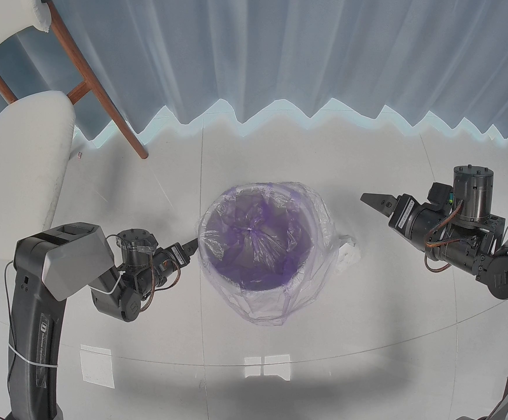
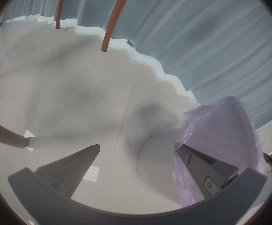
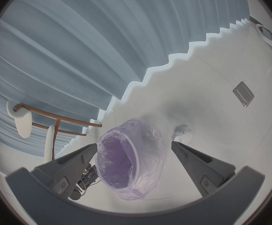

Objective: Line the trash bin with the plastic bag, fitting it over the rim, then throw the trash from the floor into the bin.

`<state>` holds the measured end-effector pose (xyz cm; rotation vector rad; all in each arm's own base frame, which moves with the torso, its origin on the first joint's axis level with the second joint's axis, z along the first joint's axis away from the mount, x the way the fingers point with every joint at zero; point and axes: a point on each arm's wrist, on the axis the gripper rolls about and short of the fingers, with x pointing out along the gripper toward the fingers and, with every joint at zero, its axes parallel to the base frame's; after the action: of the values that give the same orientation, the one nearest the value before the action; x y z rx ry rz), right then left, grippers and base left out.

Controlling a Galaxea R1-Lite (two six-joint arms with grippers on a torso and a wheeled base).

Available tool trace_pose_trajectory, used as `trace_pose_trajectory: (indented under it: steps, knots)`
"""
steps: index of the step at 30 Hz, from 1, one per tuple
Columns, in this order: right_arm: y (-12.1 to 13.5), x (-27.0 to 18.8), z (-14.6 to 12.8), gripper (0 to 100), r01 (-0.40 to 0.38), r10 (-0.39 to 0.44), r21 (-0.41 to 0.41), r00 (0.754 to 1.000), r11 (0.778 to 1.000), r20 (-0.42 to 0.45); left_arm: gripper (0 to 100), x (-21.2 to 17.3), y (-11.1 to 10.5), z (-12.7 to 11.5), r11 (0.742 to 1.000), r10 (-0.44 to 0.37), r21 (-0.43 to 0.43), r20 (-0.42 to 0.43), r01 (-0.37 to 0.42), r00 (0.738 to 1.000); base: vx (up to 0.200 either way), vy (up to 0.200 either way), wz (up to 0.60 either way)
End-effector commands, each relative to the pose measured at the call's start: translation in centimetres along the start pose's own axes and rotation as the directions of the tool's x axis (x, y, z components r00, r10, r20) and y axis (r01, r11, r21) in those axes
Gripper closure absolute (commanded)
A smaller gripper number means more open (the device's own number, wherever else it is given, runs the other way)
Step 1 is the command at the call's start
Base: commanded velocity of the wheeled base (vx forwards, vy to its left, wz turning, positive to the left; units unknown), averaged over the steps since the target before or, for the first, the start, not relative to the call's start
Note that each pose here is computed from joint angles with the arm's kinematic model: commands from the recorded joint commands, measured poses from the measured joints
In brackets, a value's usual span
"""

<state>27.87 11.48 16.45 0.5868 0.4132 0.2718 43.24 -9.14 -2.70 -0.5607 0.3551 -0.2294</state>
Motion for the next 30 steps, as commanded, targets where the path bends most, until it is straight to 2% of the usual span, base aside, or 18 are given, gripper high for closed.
trace_pose_trajectory:
  steps: [1,8,17,21,23,26,30]
  knots:
    - [-0.2,-0.2,-0.3,0,0.007,-0.007,0.0,1.0,1.0,-0.008,0,1.2,1.1,-0.8,0.999,0.049,0.01,0.003,-0.049,0.999,0.0,0.0,0.0]
    - [-0.6,-0.4,-0.8,0,0.011,-0.011,0.001,1.0,1.0,-0.014,0,1.5,2.5,-1.8,0.99,0.144,0.006,-0.021,-0.144,0.989,0.0,0.0,0.0]
    - [-1.1,-0.5,-1.4,0,0.021,-0.021,0.001,0.999,1.0,-0.026,0,1.5,2.9,-2.3,0.985,0.174,0.005,-0.014,-0.174,0.985,0.0,0.0,0.0]
    - [-1.3,-0.6,-1.7,0,0.044,-0.044,0.017,0.999,0.999,-0.024,0,0.6,1.9,-1.8,0.988,0.155,0.002,-0.001,-0.155,0.988,0.0,0.0,0.0]
    - [-1.9,-0.8,-2.3,0,0.084,-0.083,0.04,0.996,0.996,-0.034,0,-2.0,-0.2,-0.5,0.994,0.11,0.008,0.021,-0.11,0.994,0.0,0.0,0.0]
    - [-2.7,-1.0,-3.3,0,0.129,-0.126,0.043,0.99,0.991,-0.06,0,-5.1,-1.7,-0.1,0.996,0.086,0.019,0.022,-0.087,0.996,0.0,0.0,0.0]
    - [-4.2,-1.2,-5.4,0,0.186,-0.182,0.015,0.973,0.983,-0.143,0,-9.4,-3.5,1.0,0.999,0.03,0.025,0.073,-0.032,0.997,0.0,0.0,0.0]
